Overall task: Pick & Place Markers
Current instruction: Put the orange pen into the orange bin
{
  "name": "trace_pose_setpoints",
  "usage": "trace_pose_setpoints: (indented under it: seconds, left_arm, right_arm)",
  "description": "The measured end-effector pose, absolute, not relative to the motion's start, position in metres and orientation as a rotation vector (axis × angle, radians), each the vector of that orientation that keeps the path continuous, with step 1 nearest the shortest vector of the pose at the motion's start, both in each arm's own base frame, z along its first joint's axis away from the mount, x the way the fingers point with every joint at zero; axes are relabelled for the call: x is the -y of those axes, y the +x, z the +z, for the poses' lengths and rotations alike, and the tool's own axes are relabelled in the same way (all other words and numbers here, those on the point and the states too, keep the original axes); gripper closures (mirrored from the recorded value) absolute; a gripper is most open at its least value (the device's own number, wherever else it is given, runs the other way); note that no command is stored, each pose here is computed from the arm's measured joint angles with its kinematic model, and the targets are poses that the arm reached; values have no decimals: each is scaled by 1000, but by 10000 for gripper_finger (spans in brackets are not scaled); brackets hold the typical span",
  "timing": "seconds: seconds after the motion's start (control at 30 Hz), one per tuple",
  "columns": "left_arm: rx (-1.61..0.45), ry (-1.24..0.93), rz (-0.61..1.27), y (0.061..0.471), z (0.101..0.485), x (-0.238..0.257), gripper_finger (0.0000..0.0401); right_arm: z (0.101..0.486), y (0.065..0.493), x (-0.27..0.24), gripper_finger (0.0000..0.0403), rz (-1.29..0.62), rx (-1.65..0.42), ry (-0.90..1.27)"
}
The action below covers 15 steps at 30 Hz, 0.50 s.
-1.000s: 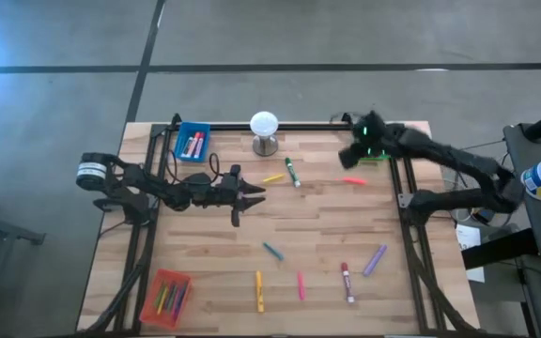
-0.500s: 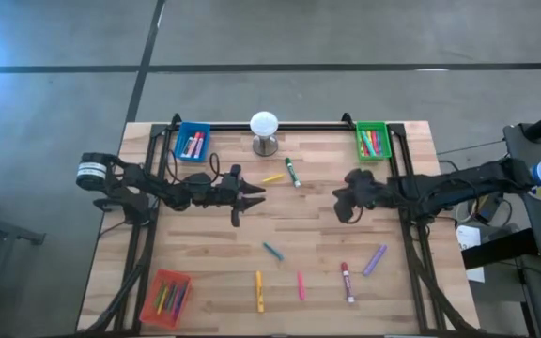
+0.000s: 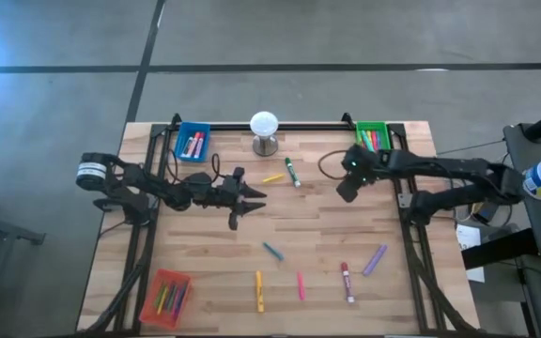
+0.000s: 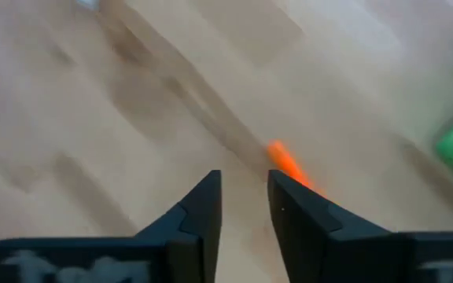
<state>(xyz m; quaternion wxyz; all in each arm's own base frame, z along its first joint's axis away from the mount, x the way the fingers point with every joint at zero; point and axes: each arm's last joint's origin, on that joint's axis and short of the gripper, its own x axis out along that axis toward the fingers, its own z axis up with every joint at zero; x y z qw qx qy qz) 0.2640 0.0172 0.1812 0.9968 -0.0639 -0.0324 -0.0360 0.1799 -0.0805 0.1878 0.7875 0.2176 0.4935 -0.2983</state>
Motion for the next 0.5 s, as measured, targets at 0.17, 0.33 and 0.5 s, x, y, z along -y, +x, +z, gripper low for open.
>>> trace_pose_setpoints:
  seconds: [0.17, 0.33, 0.5]
  left_arm:
    - [56, -122, -71, 264, 180, -17, 275]
    - [55, -121, -71, 264, 180, -17, 275]
    - [50, -122, -71, 264, 180, -17, 275]
  right_arm:
    - [172, 190, 102, 276, -617, -1257, 401]
    - [155, 205, 115, 266, -581, -1367, 372]
    - [141, 211, 123, 275, -562, -1443, 360]
